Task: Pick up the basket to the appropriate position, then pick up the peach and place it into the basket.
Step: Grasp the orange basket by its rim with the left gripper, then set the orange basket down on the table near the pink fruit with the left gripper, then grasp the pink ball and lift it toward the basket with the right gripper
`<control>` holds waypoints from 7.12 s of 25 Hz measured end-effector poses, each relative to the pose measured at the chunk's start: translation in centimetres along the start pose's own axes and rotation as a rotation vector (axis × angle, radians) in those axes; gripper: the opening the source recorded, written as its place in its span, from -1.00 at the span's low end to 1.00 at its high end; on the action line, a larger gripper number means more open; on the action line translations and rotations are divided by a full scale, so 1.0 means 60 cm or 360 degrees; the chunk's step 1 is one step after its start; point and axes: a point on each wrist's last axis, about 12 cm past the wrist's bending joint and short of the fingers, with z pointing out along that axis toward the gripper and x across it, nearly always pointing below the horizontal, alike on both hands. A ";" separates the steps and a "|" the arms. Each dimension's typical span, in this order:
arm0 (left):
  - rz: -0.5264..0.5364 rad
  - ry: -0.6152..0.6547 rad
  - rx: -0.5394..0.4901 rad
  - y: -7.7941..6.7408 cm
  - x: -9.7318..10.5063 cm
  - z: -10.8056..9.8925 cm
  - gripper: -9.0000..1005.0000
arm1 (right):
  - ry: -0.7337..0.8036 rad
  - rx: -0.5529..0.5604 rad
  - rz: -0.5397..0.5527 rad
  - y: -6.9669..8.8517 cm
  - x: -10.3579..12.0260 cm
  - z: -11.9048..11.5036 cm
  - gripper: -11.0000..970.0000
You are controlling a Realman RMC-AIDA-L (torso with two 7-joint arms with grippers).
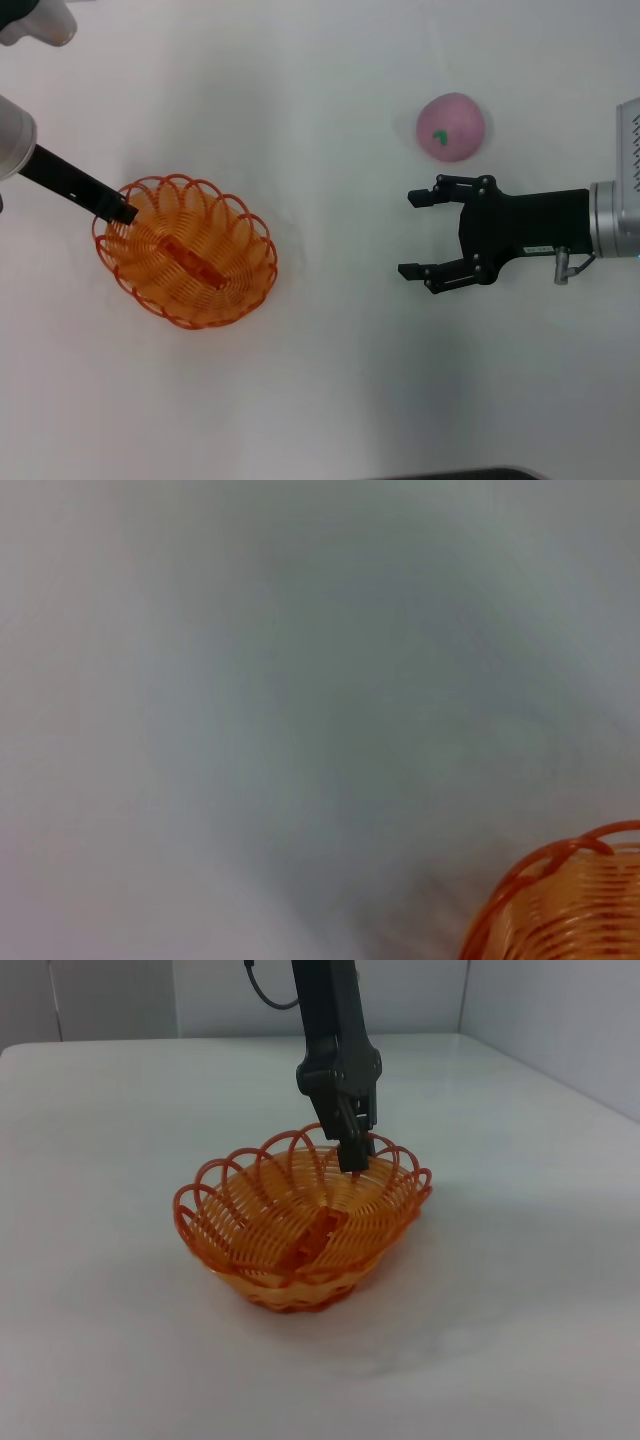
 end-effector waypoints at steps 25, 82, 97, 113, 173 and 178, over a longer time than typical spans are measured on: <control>-0.0334 -0.0009 0.0220 0.023 -0.030 -0.063 -0.84 | -0.0007 -0.0004 -0.0012 -0.003 -0.005 0.002 0.89; -0.1224 -0.0427 0.0491 0.001 0.102 0.037 -0.77 | -0.0026 -0.0001 0.0003 -0.006 -0.009 0.001 0.87; -0.1198 -0.0459 0.0552 -0.008 0.101 0.039 -0.75 | -0.0023 0.0003 0.0001 -0.007 -0.009 0.001 0.86; -0.1234 -0.0544 0.0561 0.003 0.123 0.024 0.15 | -0.0026 -0.0001 -0.0008 -0.009 -0.012 0.003 0.85; 0.0432 -0.1128 0.0448 -0.059 0.309 0.039 0.48 | -0.0008 0.0020 -0.0011 -0.008 -0.006 0.002 0.83; 0.0476 -0.1133 0.0437 -0.061 0.312 0.040 0.48 | -0.0010 0.0012 -0.0005 -0.006 -0.005 0.002 0.83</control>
